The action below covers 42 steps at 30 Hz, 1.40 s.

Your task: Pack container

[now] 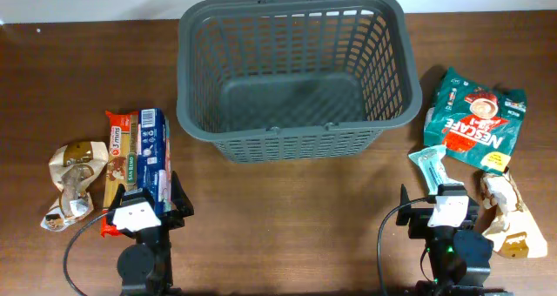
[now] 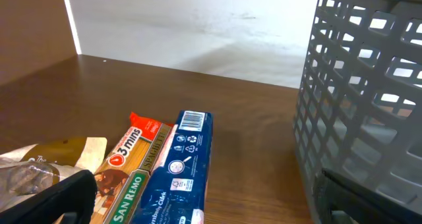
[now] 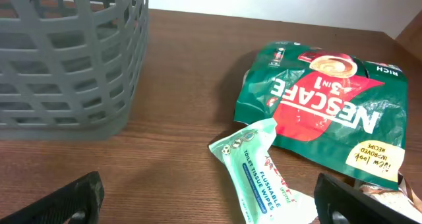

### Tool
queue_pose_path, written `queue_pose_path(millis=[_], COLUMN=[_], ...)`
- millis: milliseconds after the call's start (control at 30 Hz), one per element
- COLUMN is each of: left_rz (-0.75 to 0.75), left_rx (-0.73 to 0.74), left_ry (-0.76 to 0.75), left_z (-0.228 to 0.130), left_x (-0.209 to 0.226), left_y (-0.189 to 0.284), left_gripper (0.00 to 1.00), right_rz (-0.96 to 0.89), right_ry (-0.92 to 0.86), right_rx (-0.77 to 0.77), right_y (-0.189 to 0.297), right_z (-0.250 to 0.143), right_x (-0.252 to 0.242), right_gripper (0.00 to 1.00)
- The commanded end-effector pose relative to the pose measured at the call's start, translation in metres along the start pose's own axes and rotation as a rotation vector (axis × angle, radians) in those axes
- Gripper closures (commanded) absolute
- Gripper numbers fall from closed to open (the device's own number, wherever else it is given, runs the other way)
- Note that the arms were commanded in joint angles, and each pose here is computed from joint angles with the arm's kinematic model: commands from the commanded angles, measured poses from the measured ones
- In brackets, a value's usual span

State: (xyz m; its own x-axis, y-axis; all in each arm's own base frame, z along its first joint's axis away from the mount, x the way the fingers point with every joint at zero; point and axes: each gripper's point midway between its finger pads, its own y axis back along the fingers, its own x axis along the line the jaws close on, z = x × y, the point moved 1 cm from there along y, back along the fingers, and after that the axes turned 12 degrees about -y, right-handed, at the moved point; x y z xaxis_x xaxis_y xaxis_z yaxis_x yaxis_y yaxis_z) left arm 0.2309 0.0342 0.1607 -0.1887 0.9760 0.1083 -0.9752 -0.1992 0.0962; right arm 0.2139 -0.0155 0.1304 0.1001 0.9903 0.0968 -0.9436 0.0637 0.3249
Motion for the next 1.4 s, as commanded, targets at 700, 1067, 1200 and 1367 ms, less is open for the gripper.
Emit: queue_pose_path(millis=[700, 1067, 1200, 1367], left_rz=[0.007, 0.007, 0.007, 0.007], left_rx=[-0.008, -0.008, -0.008, -0.008], left_ry=[0.003, 0.003, 0.003, 0.003], left_z=[0.0, 0.0, 0.0, 0.0], left_x=[0.001, 0.001, 0.001, 0.001], left_y=[0.0, 0.0, 0.0, 0.0], left_gripper=[0.01, 0.01, 0.01, 0.01], right_rz=[0.201, 0.047, 0.066, -0.18], right_ry=[-0.022, -0.097, -0.102, -0.178], right_rx=[-0.018, 0.109, 0.175, 0.153], right_y=[0.011, 0.019, 0.015, -0.003], right_z=[0.016, 0.181, 0.234, 0.279], right_x=[0.034, 0.029, 0.038, -0.002], right_gripper=[0.01, 0.01, 0.01, 0.01])
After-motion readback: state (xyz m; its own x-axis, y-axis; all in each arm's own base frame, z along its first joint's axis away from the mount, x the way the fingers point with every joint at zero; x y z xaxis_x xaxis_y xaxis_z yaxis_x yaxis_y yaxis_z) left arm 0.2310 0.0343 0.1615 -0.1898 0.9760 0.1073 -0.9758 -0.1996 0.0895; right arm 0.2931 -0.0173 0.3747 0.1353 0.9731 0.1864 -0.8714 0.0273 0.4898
